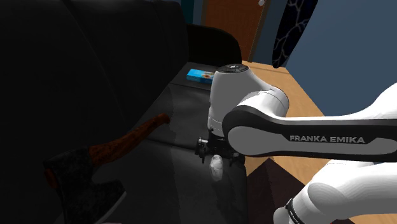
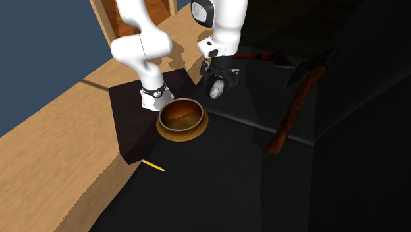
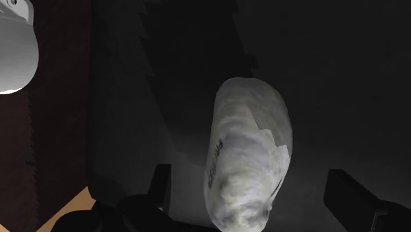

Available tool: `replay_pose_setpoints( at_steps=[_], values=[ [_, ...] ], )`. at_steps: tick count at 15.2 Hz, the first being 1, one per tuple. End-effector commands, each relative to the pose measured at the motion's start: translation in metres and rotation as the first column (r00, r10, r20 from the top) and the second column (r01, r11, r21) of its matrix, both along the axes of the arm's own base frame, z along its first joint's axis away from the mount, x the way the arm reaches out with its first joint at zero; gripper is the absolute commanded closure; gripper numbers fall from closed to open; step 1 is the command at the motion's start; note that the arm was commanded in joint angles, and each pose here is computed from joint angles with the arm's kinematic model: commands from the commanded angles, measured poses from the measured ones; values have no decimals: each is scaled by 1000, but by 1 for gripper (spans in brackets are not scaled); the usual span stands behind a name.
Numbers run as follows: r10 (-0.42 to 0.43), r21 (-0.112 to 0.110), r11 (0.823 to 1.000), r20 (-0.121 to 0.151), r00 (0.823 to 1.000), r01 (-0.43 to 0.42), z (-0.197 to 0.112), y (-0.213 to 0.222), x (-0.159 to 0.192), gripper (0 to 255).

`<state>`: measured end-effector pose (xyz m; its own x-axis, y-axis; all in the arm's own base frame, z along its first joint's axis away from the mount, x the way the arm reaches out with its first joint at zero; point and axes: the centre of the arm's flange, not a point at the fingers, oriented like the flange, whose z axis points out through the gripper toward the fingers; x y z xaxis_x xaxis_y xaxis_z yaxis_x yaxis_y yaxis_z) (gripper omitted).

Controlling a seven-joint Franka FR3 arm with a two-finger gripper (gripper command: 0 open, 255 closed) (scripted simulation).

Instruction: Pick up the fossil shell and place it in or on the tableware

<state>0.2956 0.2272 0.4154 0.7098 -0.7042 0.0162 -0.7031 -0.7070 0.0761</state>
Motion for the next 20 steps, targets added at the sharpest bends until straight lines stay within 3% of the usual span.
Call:
replay_pose_setpoints(
  at_steps=[1, 9, 10, 20],
  values=[
    [-1, 0, 1000, 1, 1000, 1, -10, -1, 0, 0],
    [-1, 0, 1000, 0, 1000, 1, -13, -1, 0, 0],
    [-1, 0, 1000, 0, 1000, 1, -13, -1, 0, 255],
    [-1, 0, 1000, 1, 1000, 1, -8, -2, 0, 255]
  ],
)
